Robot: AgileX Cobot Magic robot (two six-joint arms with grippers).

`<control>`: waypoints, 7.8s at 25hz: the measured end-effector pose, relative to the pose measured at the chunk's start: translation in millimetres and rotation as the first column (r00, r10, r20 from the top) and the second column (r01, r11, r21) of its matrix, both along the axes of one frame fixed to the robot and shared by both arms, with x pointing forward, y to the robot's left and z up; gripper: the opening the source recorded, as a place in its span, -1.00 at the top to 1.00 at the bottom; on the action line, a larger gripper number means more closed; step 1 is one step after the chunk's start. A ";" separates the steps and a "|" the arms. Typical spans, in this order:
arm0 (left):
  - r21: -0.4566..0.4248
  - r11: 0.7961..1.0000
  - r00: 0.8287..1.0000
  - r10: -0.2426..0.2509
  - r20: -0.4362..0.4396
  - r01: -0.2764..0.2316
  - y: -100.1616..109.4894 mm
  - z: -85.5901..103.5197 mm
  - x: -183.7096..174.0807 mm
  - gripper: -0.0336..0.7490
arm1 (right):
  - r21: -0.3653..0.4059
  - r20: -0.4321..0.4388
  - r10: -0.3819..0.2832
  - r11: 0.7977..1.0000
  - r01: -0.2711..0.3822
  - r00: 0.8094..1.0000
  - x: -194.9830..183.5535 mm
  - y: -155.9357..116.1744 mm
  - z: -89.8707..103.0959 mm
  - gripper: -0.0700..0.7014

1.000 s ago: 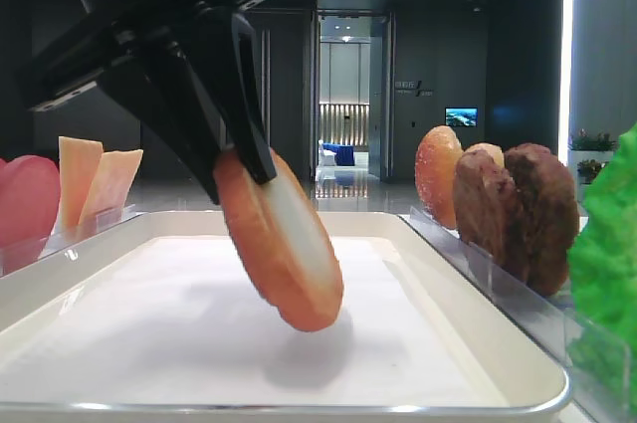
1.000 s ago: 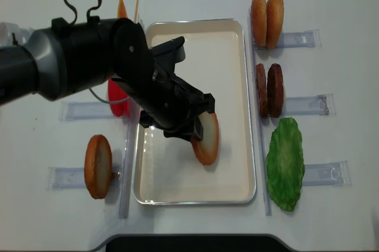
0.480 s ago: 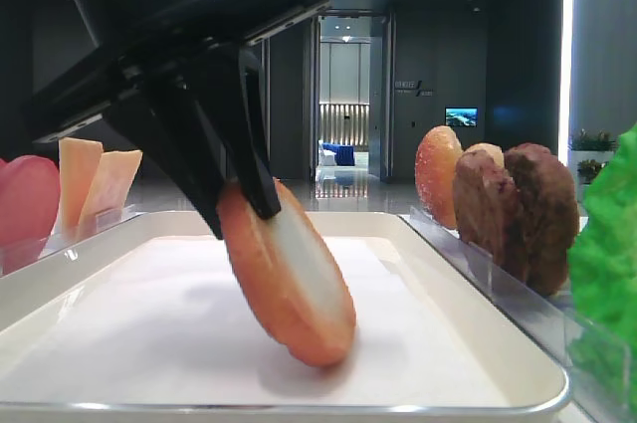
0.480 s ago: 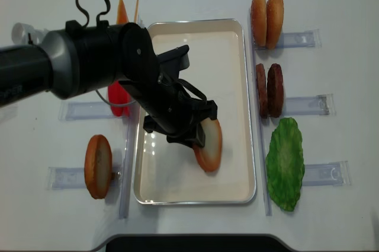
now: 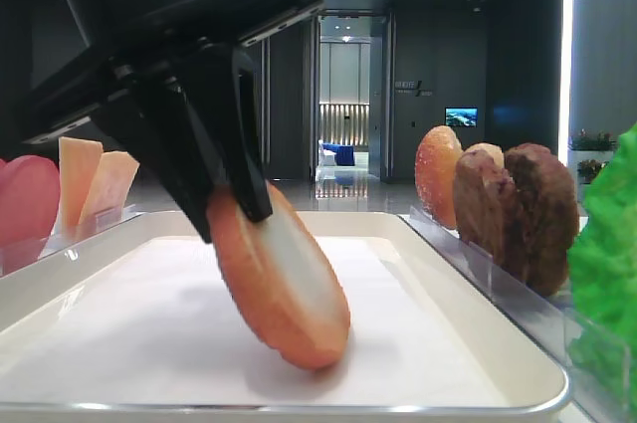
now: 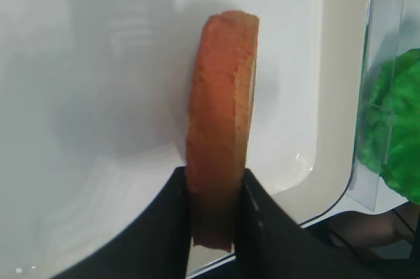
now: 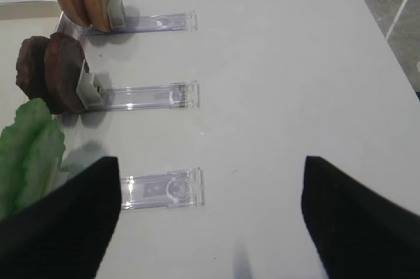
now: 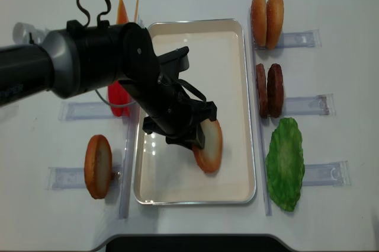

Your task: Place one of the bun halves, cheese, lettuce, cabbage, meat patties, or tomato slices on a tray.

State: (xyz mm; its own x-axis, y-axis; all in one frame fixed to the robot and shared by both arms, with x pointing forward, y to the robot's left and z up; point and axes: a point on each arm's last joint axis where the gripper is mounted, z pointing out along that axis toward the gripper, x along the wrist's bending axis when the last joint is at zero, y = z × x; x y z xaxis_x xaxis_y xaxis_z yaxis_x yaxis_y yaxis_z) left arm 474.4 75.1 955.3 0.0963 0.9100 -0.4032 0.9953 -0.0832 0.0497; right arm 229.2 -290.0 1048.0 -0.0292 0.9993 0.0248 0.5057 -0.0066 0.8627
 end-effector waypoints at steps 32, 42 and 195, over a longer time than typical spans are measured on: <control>0.067 0.997 0.999 -0.027 -0.036 0.029 9.7 -1.9 -0.9 -0.53 | 0.000 0.000 0.000 1.000 0.000 1.000 0.0 0.0 0.0 -0.58; 0.121 0.992 0.999 -0.031 -0.043 0.036 15.3 -0.2 -2.6 -0.56 | 0.000 0.000 0.000 1.000 0.000 1.000 0.0 0.0 0.0 -0.58; 0.184 0.963 0.522 -0.054 0.851 -0.199 226.7 85.4 -242.0 -0.61 | 0.000 0.000 0.000 1.000 0.000 1.000 0.0 0.0 0.0 -0.58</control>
